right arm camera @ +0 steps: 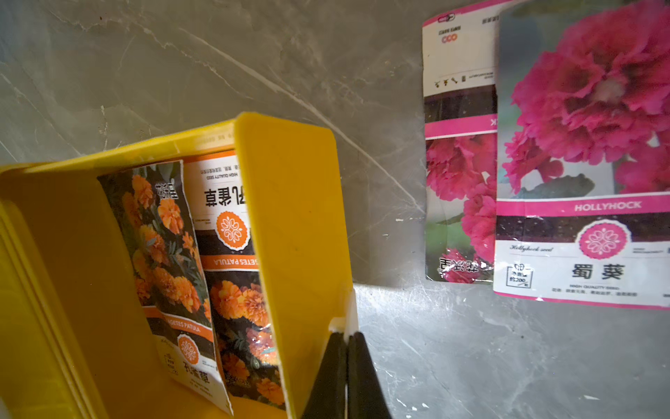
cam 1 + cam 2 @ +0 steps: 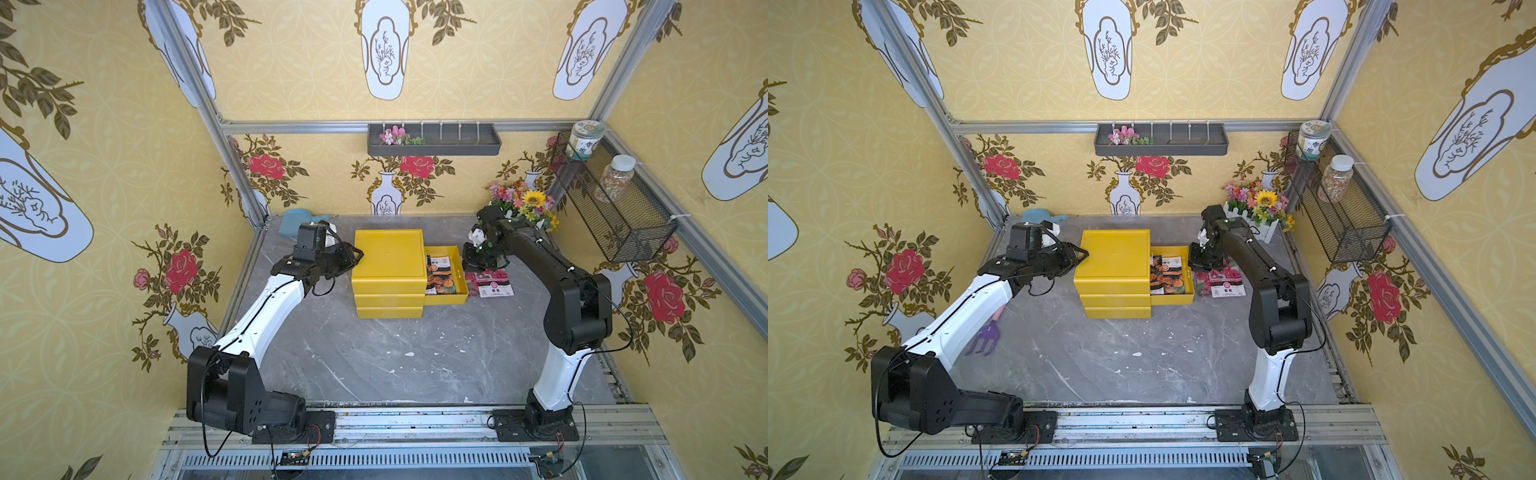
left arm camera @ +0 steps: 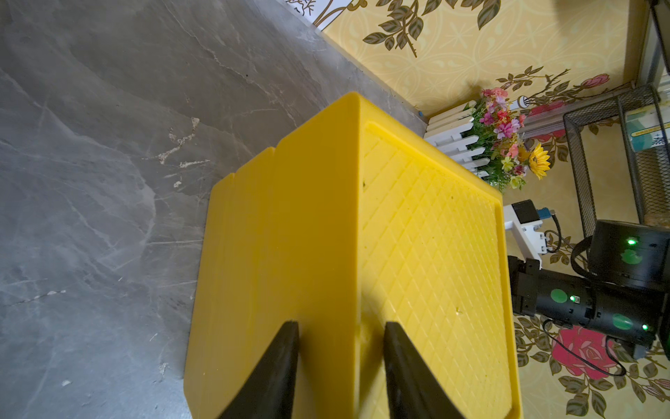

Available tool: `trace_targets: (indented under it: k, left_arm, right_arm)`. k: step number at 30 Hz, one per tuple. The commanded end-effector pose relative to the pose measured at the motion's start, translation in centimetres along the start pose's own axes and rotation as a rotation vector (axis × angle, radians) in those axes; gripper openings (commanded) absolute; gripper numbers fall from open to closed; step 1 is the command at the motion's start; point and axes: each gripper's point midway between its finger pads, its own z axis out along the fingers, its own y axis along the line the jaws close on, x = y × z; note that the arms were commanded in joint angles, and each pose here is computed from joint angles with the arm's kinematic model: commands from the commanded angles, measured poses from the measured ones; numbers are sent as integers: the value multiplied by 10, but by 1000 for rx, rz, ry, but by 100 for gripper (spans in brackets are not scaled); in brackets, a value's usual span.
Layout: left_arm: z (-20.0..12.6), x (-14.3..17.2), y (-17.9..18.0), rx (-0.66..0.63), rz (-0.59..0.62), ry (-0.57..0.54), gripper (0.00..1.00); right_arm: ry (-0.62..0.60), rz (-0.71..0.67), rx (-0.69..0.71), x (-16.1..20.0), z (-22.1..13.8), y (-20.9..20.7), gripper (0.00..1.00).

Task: Take the seed bags out of the drawer
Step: Open the drawer in the storage box, then pick up the seed packet from the drawer.

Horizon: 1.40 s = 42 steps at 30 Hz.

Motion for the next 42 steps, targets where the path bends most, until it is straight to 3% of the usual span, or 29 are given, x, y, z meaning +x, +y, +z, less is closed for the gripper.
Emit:
trace_targets:
  k: [1, 5, 11, 16, 26, 34, 42]
  left_arm:
    - [3, 25, 29, -114, -37, 91, 43]
    - [3, 25, 29, -116, -36, 90, 43]
    - [4, 26, 30, -118, -38, 93, 43]
    - [4, 26, 31, -119, -38, 94, 43]
    - [3, 25, 30, -117, -37, 88, 43]
    - [3, 28, 32, -117, -46, 91, 43]
    - [1, 30, 32, -113, -48, 89, 43]
  right_arm:
    - [-26, -1, 10, -8, -1, -1, 0]
    - [-32, -4, 20, -10, -2, -2, 9]
    - [-52, -5, 64, -14, -10, -8, 37]
    - [-86, -8, 93, -20, -24, -11, 44]
    - [-139, -50, 7, -26, -49, 29, 44]
    - [-75, -75, -88, -3, -20, 80, 42]
    - [4, -48, -128, 15, 16, 91, 40]
